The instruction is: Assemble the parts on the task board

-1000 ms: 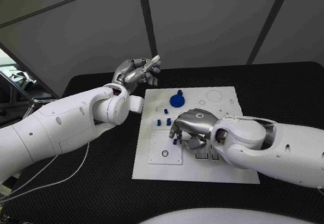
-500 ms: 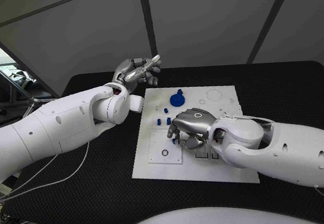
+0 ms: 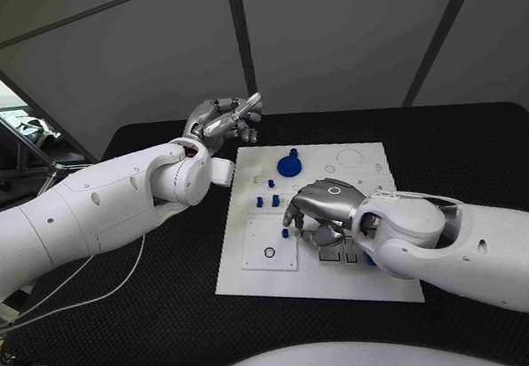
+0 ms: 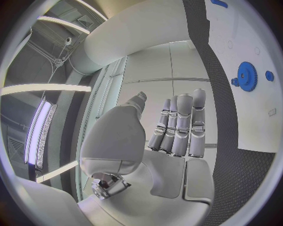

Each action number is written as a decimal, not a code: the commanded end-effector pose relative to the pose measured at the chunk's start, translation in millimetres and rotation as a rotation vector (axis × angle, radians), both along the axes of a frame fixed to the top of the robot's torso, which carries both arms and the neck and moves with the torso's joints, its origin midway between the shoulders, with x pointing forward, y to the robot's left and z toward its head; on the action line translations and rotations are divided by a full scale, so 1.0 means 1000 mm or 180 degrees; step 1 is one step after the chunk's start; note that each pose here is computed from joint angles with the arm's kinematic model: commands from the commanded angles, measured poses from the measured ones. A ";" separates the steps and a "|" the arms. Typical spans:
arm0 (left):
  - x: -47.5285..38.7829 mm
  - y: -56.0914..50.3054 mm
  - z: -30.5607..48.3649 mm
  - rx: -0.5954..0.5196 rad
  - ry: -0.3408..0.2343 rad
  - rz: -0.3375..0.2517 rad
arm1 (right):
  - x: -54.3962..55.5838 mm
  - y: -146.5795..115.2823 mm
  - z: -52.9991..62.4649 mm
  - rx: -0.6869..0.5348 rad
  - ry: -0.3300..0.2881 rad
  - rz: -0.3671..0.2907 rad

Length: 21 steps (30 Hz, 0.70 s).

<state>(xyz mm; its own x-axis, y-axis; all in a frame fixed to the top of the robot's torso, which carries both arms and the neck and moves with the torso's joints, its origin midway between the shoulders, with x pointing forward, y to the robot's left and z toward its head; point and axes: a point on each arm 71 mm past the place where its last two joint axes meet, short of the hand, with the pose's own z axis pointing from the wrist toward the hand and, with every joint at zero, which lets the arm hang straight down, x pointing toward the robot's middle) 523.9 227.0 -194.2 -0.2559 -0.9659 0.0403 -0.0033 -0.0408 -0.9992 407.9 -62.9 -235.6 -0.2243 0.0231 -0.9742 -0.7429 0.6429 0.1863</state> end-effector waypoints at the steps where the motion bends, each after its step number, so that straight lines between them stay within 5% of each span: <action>1: 0.0003 0.000 0.0012 -0.0006 -0.0015 -0.0032 | -0.001 -0.009 0.006 0.0067 -0.0063 -0.0101; 10: 0.0010 0.002 0.0007 -0.0002 -0.0017 -0.0024 | 0.017 -0.047 0.035 0.0208 -0.0006 -0.0458; 21: 0.0017 0.002 0.0007 -0.0011 -0.0041 -0.0032 | 0.033 -0.079 0.044 0.0085 -0.0017 -0.0777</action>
